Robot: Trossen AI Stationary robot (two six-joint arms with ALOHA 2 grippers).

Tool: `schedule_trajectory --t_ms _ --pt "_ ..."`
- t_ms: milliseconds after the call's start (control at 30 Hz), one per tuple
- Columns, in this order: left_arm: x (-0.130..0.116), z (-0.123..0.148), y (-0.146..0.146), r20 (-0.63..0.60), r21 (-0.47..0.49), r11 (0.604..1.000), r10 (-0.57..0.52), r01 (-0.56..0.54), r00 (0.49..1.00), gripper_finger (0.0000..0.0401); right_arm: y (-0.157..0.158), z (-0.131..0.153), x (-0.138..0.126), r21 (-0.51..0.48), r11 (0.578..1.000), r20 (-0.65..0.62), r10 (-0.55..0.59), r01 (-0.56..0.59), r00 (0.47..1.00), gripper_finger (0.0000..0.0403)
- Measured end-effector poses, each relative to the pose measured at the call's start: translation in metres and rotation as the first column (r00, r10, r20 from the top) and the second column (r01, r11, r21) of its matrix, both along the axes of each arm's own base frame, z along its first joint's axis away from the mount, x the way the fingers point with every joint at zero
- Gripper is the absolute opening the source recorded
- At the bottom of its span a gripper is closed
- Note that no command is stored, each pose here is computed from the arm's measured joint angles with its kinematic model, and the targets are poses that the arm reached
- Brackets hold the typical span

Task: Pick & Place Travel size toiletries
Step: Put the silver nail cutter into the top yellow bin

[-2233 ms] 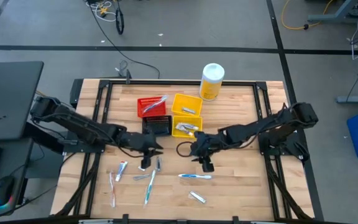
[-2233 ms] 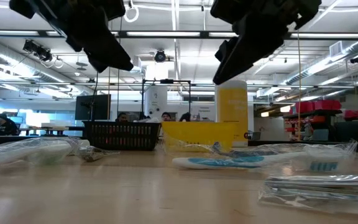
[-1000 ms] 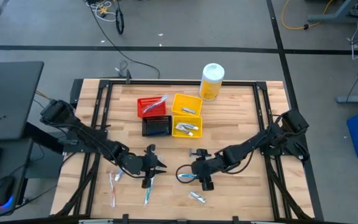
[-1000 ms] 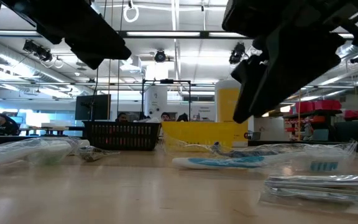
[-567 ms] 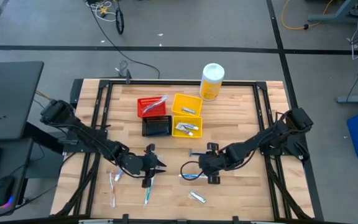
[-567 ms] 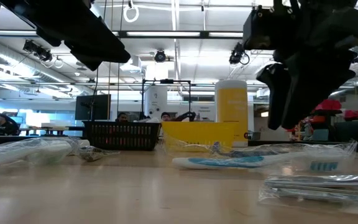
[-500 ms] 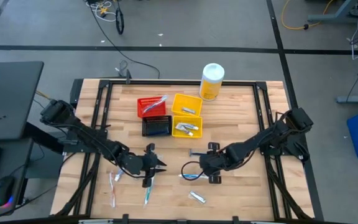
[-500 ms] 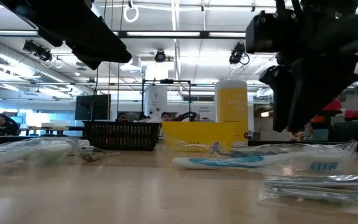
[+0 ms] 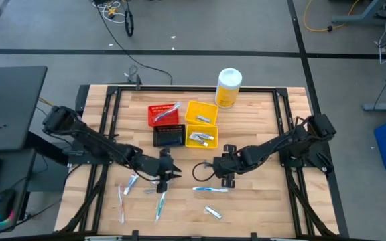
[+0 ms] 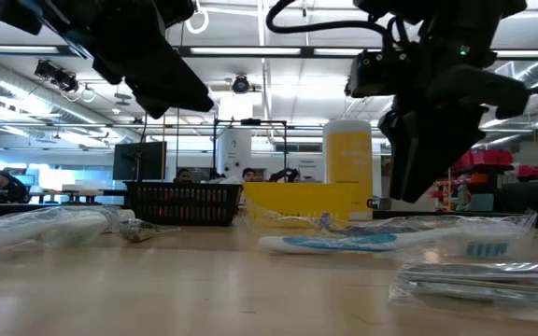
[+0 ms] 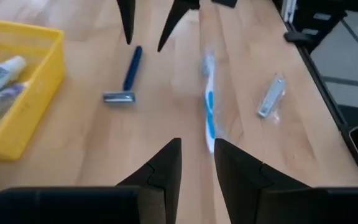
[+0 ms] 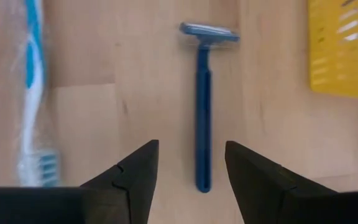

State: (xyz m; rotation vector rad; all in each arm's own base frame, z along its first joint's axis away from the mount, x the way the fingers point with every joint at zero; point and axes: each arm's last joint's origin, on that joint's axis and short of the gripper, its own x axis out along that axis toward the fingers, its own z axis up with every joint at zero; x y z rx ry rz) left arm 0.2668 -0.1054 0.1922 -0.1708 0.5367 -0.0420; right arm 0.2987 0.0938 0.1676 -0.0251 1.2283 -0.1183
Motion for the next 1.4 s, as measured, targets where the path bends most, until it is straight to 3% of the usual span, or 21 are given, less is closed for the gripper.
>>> schedule_trajectory --t_ms 300,567,900,1200,1400 --pt "-0.036 0.041 0.028 0.025 0.141 0.976 0.166 -0.168 0.986 0.0103 -0.005 0.0 0.002 0.003 1.0 -0.002 0.006 -0.006 1.0 0.0182" --pt "-0.059 0.06 0.048 0.022 0.182 0.964 0.192 -0.193 0.981 0.0103 -0.014 0.001 0.006 -0.005 1.0 0.01 0.005 -0.005 1.0 0.0188" --pt "-0.06 0.06 0.06 0.0 0.232 0.951 0.213 -0.207 0.977 0.0103 -0.037 0.042 -0.006 -0.038 0.999 0.108 -0.012 0.017 0.994 0.0173" --pt "-0.062 0.065 0.095 -0.03 0.295 0.903 0.336 -0.313 0.941 0.0103 -0.084 0.077 -0.02 -0.12 0.991 0.189 -0.037 0.06 0.981 0.0187" --pt "-0.06 0.065 0.117 -0.047 0.242 0.907 0.365 -0.344 0.93 0.0103 -0.11 0.08 -0.017 -0.095 0.989 0.235 -0.092 0.116 0.968 0.0191"
